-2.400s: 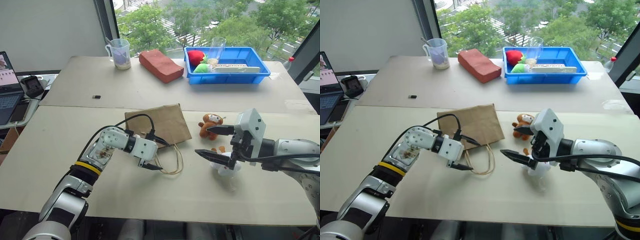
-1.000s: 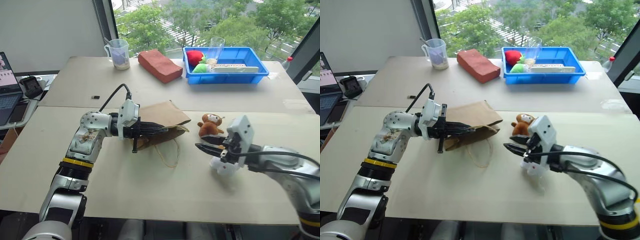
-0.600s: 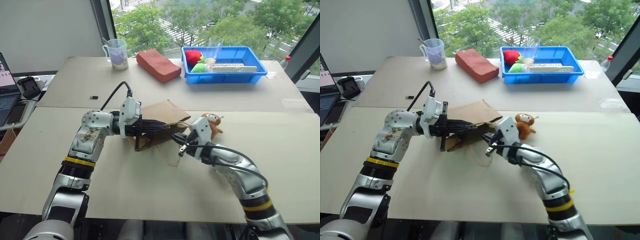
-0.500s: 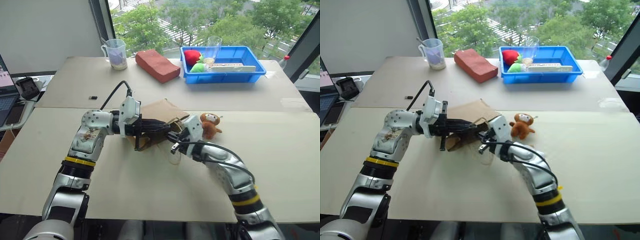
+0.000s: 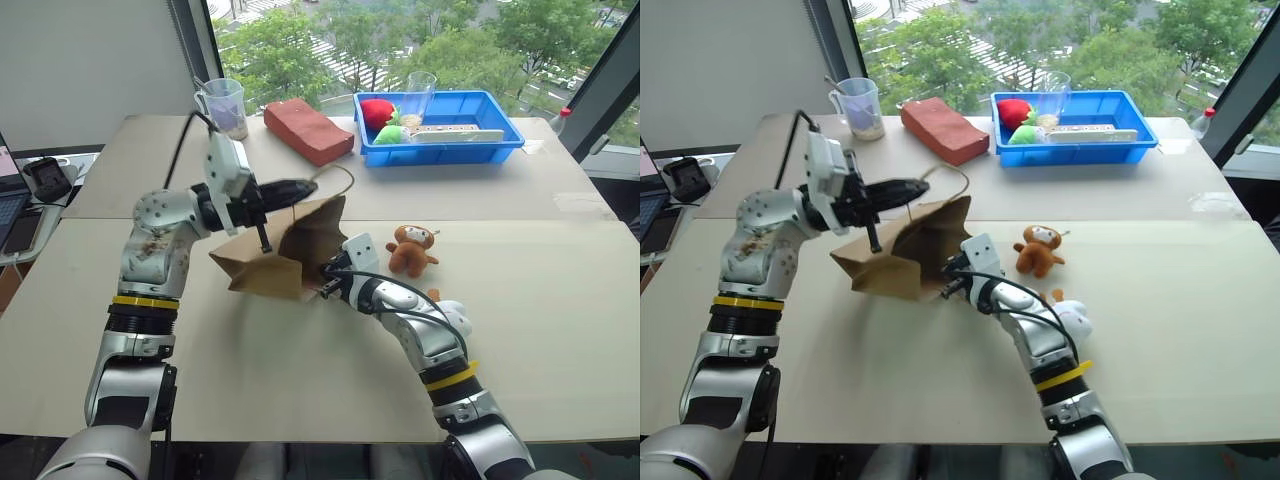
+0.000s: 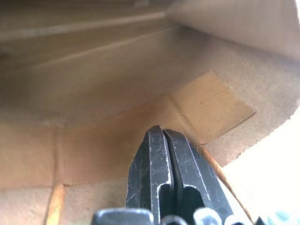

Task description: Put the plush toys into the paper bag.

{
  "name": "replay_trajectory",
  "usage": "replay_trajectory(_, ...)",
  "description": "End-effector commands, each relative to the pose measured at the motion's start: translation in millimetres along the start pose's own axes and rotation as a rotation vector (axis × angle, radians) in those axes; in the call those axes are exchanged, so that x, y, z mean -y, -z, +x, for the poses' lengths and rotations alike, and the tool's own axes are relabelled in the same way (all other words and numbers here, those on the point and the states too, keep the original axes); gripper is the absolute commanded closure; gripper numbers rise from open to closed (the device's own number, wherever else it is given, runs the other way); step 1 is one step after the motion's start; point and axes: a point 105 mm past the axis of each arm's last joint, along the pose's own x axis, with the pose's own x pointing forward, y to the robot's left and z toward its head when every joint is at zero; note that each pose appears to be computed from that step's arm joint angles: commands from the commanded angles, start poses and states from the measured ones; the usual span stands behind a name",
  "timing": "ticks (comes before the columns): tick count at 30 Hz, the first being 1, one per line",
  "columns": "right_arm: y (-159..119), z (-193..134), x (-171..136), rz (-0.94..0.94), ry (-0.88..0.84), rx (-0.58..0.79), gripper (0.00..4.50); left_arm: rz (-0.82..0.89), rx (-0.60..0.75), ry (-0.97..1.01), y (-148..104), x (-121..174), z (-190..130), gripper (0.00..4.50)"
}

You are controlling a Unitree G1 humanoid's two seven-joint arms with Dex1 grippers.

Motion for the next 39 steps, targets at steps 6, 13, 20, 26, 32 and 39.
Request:
replay_trajectory(6, 8.6, 2.4, -0.9, -0.036, 0.009, -0.058, 4.45, 0.199, 0.123, -0.283, -64.8, -38.6, -11.5, 4.50)
replay_trajectory(13, 7.6, 5.9, 0.0, -0.044, 0.012, -0.065, 4.45, 0.349, 0.205, -0.444, -102.6, -41.5, -11.6, 4.50)
replay_trajectory(20, -0.5, 5.7, 7.3, -0.055, 0.029, -0.053, 4.45, 0.317, 0.141, -0.434, -75.8, -32.6, -12.2, 4.50)
replay_trajectory(26, -33.9, -0.9, -4.4, -0.058, -0.057, 0.067, 4.45, 0.254, 0.074, -0.296, -42.3, -9.3, -7.4, 4.50)
replay_trajectory(32, -81.0, -28.0, -30.7, -0.043, -0.239, 0.205, 4.45, 0.218, 0.040, -0.214, -23.0, 1.3, -6.8, 4.50)
replay_trajectory(39, -113.7, -70.2, -49.0, -0.029, -0.401, 0.285, 2.89, 0.201, 0.033, -0.175, -14.6, 7.3, -5.7, 4.50)
